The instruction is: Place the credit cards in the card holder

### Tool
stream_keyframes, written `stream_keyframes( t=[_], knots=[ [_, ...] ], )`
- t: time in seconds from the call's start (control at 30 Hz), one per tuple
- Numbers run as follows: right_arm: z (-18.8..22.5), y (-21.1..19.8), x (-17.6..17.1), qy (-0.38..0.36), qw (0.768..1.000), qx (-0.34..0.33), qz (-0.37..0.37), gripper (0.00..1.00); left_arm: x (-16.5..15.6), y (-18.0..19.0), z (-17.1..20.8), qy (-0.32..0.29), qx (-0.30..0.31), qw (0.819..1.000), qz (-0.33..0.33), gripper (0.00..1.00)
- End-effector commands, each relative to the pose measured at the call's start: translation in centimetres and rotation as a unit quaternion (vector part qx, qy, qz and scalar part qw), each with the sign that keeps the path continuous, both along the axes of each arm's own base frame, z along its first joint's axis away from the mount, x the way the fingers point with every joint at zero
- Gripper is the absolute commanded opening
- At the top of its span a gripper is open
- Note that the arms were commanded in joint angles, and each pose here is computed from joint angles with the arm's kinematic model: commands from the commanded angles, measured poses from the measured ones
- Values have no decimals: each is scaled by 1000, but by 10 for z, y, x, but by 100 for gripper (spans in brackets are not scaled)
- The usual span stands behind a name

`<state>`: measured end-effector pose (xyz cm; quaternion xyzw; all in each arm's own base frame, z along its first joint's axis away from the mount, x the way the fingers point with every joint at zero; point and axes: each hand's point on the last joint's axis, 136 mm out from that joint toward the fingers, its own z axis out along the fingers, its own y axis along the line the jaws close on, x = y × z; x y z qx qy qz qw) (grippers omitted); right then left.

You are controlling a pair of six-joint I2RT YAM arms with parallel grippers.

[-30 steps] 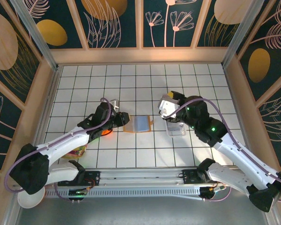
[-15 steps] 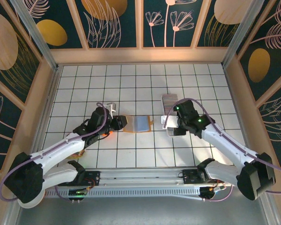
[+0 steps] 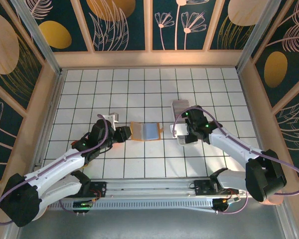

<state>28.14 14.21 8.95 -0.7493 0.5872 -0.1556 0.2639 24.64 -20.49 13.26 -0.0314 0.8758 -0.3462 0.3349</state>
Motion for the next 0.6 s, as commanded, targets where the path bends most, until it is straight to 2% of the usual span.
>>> stream_keyframes(
  t=[0.0, 0.57],
  knots=[
    [-8, 1, 2, -2, 1000, -5, 13, 99, -1, 5, -4, 3, 4, 1000, 8, 35],
    [-23, 1, 15, 2, 1000, -29, 13, 99, -9, 14, -9, 4, 5, 1000, 16, 36]
  ],
)
